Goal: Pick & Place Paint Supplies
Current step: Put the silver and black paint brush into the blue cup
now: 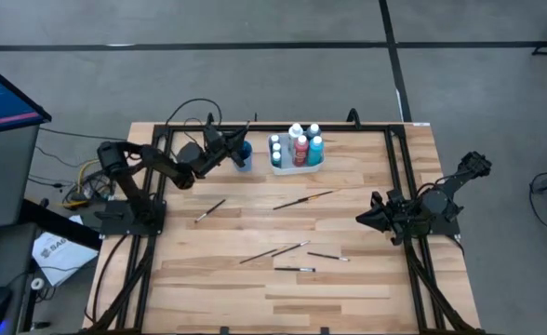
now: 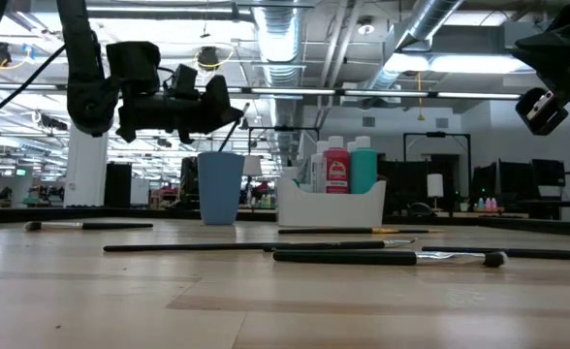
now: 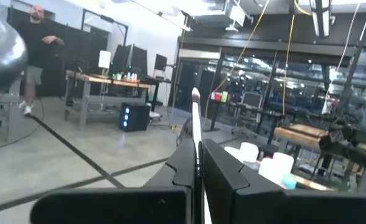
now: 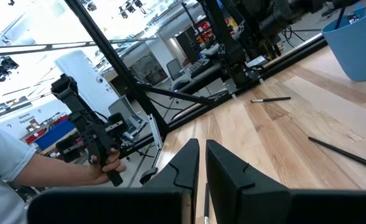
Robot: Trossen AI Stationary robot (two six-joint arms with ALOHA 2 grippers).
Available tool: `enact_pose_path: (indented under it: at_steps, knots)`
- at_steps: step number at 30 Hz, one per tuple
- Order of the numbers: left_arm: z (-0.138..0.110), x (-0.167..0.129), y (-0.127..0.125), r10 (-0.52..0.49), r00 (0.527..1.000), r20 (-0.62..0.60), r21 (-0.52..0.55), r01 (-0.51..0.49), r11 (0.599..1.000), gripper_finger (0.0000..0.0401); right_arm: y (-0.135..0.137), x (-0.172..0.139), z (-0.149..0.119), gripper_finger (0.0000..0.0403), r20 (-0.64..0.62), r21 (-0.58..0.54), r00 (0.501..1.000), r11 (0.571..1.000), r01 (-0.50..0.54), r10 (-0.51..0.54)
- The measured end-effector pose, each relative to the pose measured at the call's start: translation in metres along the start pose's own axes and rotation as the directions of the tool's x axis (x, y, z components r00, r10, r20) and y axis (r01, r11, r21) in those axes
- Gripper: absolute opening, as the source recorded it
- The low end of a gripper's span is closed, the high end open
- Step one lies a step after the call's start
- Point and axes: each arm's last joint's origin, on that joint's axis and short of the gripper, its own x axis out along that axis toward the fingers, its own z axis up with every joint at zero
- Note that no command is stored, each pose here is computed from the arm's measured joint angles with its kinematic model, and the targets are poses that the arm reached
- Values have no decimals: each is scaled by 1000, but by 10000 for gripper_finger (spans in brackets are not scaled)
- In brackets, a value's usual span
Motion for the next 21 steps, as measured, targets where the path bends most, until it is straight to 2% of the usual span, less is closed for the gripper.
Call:
enact_pose_path:
  at_steps: [10, 17, 21]
  knots:
    - [-2, 0, -1, -11, 1000, -7, 8, 11, 1000, 25, 0, 0, 0, 24, 0, 0, 1000, 1000, 0, 0]
    - [-5, -4, -4, -22, 999, -30, 107, 25, 994, 68, 0, 0, 0, 24, 0, 0, 1000, 1000, 0, 0]
    - [-8, -9, -8, -38, 998, -50, 107, 43, 993, 95, 0, 0, 0, 24, 0, 0, 1000, 1000, 0, 0]
